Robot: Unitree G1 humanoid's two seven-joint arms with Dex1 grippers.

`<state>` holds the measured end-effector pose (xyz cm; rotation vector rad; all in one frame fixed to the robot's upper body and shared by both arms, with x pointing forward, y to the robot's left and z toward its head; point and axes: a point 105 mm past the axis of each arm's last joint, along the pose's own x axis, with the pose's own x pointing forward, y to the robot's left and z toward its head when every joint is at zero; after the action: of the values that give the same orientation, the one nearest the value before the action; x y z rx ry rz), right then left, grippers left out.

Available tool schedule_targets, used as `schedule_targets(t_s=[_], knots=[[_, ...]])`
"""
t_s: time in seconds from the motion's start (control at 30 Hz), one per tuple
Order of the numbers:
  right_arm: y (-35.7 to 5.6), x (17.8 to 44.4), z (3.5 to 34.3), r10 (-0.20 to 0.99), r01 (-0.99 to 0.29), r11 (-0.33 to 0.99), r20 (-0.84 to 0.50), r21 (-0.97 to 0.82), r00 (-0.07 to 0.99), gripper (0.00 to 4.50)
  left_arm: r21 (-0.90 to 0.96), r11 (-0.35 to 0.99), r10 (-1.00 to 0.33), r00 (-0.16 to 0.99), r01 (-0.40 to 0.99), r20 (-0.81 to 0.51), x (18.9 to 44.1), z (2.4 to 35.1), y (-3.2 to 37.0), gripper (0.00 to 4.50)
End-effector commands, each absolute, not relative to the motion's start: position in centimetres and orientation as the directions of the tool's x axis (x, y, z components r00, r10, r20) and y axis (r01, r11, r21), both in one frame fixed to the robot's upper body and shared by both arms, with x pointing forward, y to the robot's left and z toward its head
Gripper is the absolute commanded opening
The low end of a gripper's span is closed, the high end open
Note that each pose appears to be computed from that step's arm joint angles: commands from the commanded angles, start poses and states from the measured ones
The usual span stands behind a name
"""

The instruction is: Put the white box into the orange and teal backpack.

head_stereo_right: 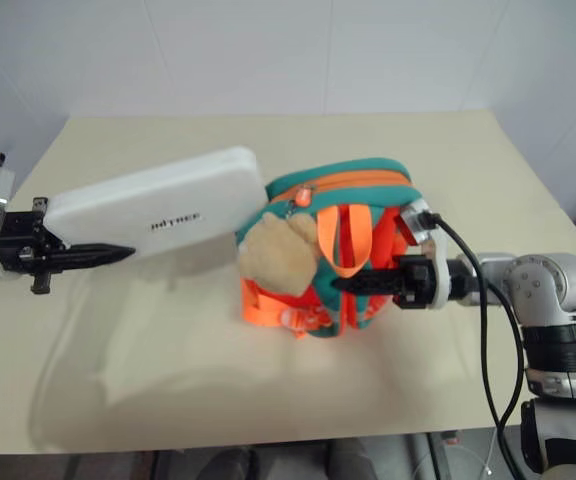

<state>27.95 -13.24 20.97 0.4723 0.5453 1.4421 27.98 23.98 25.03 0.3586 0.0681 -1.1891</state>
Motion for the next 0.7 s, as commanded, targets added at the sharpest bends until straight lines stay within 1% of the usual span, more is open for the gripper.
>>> schedule_targets(t_s=[0.03,0.17,0.3,0.47,0.57,0.7], knots=[[-13.3,27.6,21.6,0.998,-0.813,0.065,-0.042,0.578,0.049,1.36,0.281,0.319,-0.880,0.393,0.905,-0.268,28.0,26.0,24.8,1.40],[-13.3,27.7,21.5,0.998,-0.812,0.068,-0.040,0.579,0.055,1.36,0.268,0.283,-0.889,0.357,0.921,-0.287,28.0,25.7,24.5,1.40],[-13.2,27.9,21.5,0.998,-0.813,0.071,-0.038,0.578,0.060,1.36,0.281,0.224,-0.911,0.303,0.933,-0.280,28.3,25.9,23.3,1.40],[-12.9,28.0,21.5,0.998,-0.816,0.065,-0.033,0.574,0.057,1.36,0.293,0.110,-0.934,0.199,0.950,-0.296,29.0,26.2,20.4,1.40],[-12.8,28.1,21.5,0.998,-0.817,0.063,-0.031,0.573,0.055,1.36,0.299,0.060,-0.935,0.158,0.952,-0.316,29.3,26.6,19.1,1.40],[-12.7,28.1,21.5,0.998,-0.820,0.056,-0.028,0.570,0.049,1.36,0.302,-0.036,-0.921,0.086,0.953,-0.381,30.0,26.9,16.4,1.40]])
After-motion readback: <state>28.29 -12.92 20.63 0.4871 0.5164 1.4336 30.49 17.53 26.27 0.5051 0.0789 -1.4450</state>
